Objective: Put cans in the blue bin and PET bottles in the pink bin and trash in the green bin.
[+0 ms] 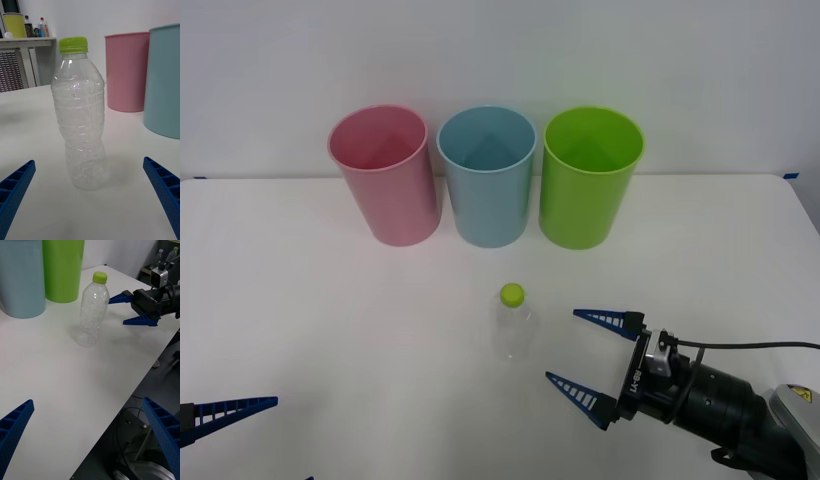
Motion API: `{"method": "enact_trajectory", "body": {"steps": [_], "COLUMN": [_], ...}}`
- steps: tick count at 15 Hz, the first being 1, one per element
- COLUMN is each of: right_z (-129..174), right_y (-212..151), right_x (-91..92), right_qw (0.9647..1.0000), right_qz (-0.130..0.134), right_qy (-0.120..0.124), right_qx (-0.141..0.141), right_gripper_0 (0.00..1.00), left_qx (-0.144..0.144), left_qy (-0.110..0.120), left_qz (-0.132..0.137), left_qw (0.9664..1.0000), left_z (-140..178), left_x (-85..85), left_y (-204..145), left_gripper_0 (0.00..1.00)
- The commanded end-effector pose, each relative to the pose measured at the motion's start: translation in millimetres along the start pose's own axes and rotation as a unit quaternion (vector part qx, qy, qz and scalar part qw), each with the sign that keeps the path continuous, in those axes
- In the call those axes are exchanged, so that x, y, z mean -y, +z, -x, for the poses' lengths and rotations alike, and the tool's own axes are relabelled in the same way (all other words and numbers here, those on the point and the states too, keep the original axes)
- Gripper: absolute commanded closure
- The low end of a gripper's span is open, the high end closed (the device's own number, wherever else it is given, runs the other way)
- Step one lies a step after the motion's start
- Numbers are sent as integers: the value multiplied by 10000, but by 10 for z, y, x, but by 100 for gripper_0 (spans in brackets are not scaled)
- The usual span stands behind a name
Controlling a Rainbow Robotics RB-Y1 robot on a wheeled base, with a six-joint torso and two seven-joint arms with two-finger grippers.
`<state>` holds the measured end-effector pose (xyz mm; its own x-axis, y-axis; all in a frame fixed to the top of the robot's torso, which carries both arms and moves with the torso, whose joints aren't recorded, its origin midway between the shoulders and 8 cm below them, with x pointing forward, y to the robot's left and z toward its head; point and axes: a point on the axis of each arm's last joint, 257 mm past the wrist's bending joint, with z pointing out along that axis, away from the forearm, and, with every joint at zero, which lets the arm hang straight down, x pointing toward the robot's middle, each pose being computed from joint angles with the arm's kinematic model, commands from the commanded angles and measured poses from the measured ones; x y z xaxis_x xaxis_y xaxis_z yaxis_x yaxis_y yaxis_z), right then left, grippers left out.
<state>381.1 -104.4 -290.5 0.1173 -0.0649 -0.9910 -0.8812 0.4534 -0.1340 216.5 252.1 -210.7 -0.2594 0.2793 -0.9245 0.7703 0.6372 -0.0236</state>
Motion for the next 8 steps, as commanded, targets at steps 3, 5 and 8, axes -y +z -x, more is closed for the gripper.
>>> {"method": "enact_trajectory", "body": {"steps": [3,5,8], "right_z": [17,28,13], "right_y": [106,176,204], "right_x": [-52,-72,-84], "right_qw": [10000,9999,10000], "right_qz": [18,7,6], "right_qy": [42,52,44], "right_qx": [66,104,88], "right_gripper_0": [0,0,0], "left_qx": [0,0,0], "left_qy": [0,0,0], "left_qz": [0,0,0], "left_qw": [10000,10000,10000], "left_z": [0,0,0], "left_x": [0,0,0], "left_y": [0,0,0], "left_gripper_0": [0,0,0]}}
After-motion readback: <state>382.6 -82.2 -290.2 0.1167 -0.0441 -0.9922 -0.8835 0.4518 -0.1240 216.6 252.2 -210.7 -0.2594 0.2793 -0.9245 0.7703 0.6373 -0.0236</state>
